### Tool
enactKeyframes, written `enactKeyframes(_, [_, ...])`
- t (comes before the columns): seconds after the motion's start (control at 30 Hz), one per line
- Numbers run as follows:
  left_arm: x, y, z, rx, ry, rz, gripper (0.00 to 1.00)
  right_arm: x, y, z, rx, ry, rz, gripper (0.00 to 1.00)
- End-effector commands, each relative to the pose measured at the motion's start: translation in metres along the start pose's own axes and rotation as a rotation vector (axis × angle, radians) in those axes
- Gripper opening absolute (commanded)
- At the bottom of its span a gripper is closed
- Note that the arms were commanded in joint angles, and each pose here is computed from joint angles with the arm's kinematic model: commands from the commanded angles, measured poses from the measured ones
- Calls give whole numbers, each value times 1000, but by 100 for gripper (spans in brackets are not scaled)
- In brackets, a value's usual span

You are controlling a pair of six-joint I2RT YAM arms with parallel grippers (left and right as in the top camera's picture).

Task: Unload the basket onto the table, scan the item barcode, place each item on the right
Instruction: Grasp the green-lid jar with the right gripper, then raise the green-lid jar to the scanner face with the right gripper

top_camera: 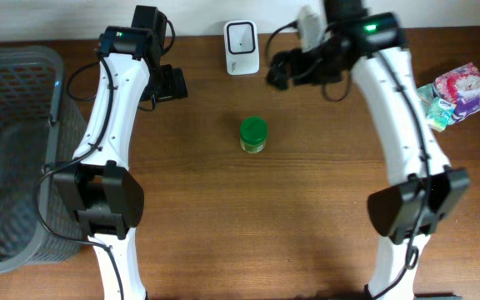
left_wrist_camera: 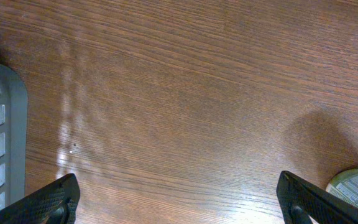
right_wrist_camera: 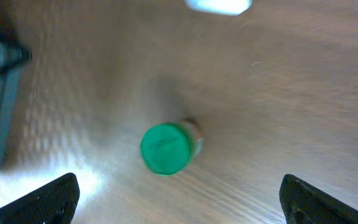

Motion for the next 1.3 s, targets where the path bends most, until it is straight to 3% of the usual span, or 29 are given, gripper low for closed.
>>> enactKeyframes(0.0, [0, 3, -1, -1, 15, -11, 99, 33, -49, -11, 134, 159, -202, 99])
enactKeyframes(0.13, [0, 3, 0, -1, 16, -11, 99, 74, -72, -12, 133, 253, -166, 99])
enactKeyframes(0.37, [0, 3, 0, -1, 16, -11, 99, 60, -121, -38, 262, 325, -174, 99])
enactKeyframes(0.67, [0, 3, 0, -1, 16, -11, 99, 42, -170, -44, 239, 284, -196, 99])
enactKeyframes(0.97, [0, 3, 0, -1, 16, -11, 99, 35, -187, -60, 305, 228, -202, 98])
enactKeyframes(1.03, [0, 3, 0, -1, 16, -11, 99, 29, -186, -59, 304, 196, -209, 86])
enactKeyframes(1.1, [0, 3, 0, -1, 16, -11, 99, 19, -182, -58, 294, 101, -218, 83])
enactKeyframes(1.27, [0, 3, 0, -1, 16, -11, 99, 9, -161, -57, 352, 54, -193, 85])
Point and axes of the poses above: each gripper's point midway between its finger pads, its own y axis back along the fingers, its own x axis along the line the jaws close on, z = x × y, the point moved 9 cm from there along y, back along the fingers, and after that the axes turned 6 degrees about y, right-handed, at the moved point
